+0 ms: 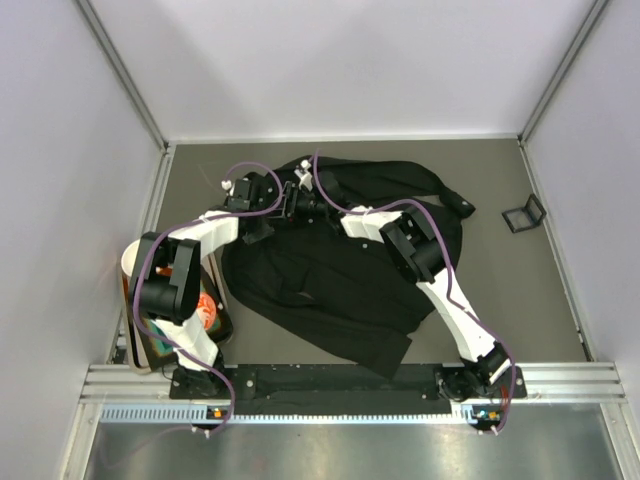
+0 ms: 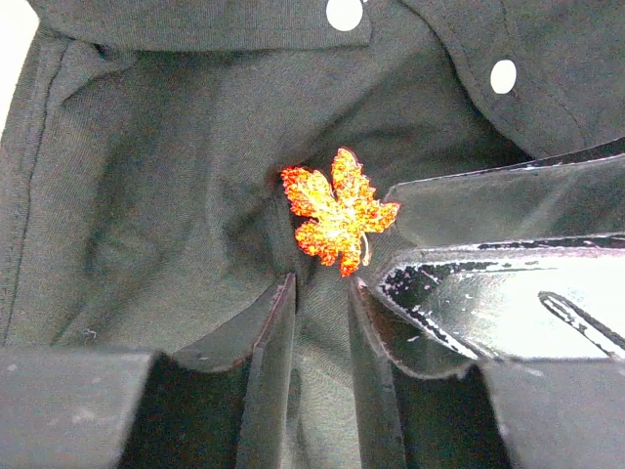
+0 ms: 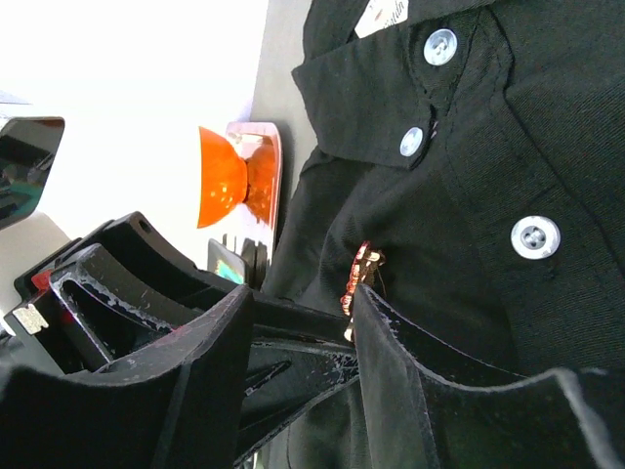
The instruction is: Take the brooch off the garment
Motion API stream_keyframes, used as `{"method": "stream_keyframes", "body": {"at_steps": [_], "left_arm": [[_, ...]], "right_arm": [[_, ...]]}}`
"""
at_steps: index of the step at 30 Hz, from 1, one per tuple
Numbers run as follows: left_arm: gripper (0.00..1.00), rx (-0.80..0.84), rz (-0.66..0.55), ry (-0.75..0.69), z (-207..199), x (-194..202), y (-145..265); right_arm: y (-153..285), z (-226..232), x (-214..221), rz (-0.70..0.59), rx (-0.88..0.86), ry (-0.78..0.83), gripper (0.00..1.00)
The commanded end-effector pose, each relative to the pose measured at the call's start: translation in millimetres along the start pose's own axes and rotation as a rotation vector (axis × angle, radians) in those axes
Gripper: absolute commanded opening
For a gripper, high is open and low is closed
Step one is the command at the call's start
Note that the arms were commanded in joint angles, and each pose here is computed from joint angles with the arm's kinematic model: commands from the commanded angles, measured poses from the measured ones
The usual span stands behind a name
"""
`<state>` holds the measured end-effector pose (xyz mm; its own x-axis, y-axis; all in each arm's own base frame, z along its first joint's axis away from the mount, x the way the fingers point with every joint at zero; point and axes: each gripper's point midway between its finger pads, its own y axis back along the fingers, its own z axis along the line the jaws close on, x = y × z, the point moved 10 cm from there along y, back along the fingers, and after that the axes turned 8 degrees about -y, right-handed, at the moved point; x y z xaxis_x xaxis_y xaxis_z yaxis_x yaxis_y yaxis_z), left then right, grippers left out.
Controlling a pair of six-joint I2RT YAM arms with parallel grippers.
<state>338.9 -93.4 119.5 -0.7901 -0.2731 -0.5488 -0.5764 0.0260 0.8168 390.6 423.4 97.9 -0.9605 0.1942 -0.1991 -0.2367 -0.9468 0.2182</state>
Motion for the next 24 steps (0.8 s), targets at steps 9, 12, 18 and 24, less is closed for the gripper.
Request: {"method": "stream_keyframes", "body": {"at_steps": [9,12,18,24], "left_arm": [[0.25,0.051,-0.162,0.013,-12,-30,20],[0.36,0.028,-0.153,0.017,-9,-28,23],[0.51,0.021,-0.155,0.011,-9,-29,22],[0.67,0.06,-0.177,-0.009,-15,-33,26]], "right_arm": [[5,27,9,0.069,-0.099,0.056,0.47],[2,23,9,0.081,-0.106,0.039,0.47],[-4,23,11,0.111,-0.125,0.035,0.47],[-9,25,14,0.128,-0.135,0.041,0.47]]}}
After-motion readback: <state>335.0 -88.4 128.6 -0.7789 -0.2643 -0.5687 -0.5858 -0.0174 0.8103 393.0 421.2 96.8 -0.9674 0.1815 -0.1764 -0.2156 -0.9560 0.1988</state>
